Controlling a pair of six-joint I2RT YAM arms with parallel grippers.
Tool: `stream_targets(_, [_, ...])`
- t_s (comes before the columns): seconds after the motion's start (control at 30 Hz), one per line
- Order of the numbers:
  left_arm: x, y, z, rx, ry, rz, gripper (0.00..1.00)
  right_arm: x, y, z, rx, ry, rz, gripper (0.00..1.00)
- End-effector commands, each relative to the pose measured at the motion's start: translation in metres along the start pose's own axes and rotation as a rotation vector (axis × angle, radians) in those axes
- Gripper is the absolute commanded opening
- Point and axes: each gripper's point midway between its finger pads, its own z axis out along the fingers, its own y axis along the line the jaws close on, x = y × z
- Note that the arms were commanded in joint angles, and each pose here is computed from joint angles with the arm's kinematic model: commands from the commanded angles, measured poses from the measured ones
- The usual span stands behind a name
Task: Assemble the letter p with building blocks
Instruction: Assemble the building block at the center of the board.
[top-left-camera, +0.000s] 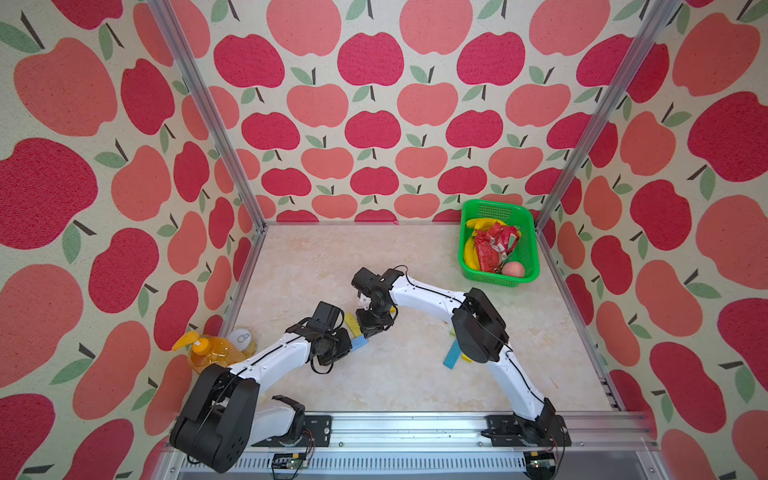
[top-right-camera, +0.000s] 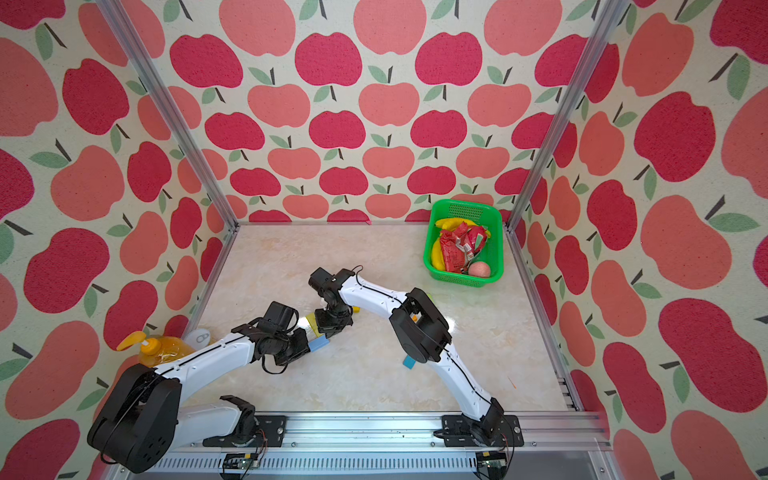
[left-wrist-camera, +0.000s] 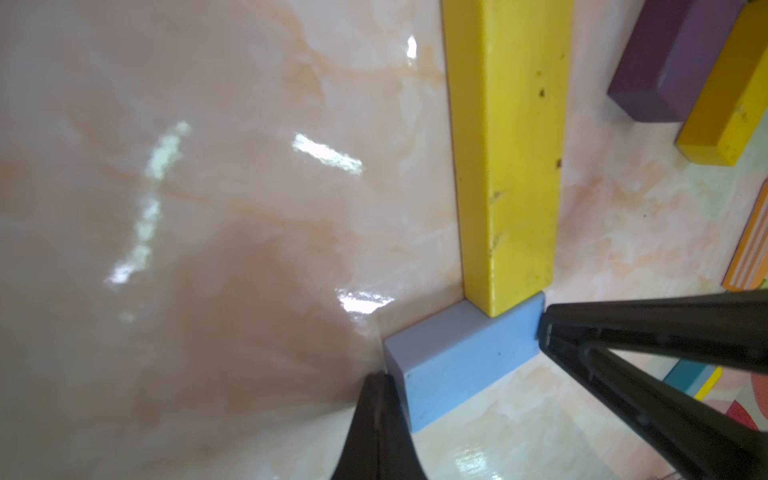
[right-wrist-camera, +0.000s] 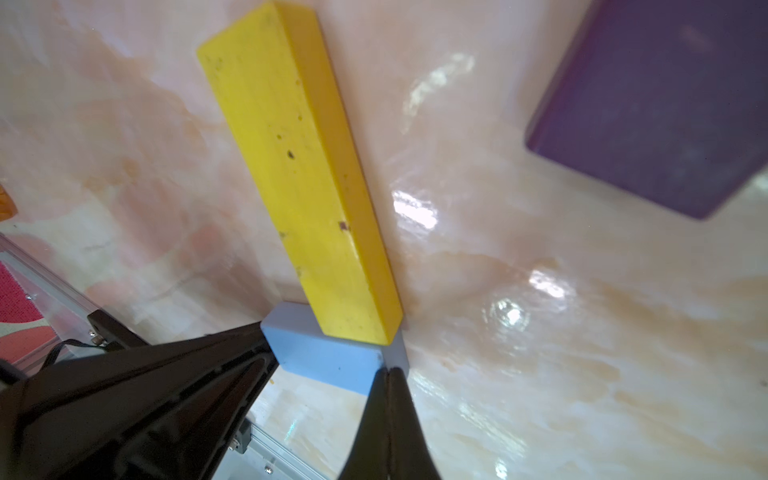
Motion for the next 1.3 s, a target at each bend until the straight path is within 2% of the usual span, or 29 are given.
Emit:
stream_targets(0.0, [-0.006,0.006,0.009,-0.038,-0.021,-0.002,0.0,0.012,-0.009,0.012,0.004,0.053,0.005,0.0])
stream_targets(0.27, [-0.005,-0.003,0.014,-0.023,-0.006,0.034,0.0,0.023,-0.017,0.022,0.0,0.089,0.033,0.0])
stream_targets(0.53, [0.005,-0.042,0.032,-0.048,0.052,0.175,0.0,0.046,-0.04,0.014,0.018,0.074,0.09,0.0])
stream_targets(0.73, [0.007,-0.062,0.045,-0.056,0.078,0.214,0.0,0.051,-0.063,0.009,-0.015,0.05,0.165,0.0])
stream_targets(1.27, [-0.005,-0.087,0.057,-0.104,0.111,0.278,0.0,0.018,-0.107,-0.017,-0.038,-0.03,0.207,0.0])
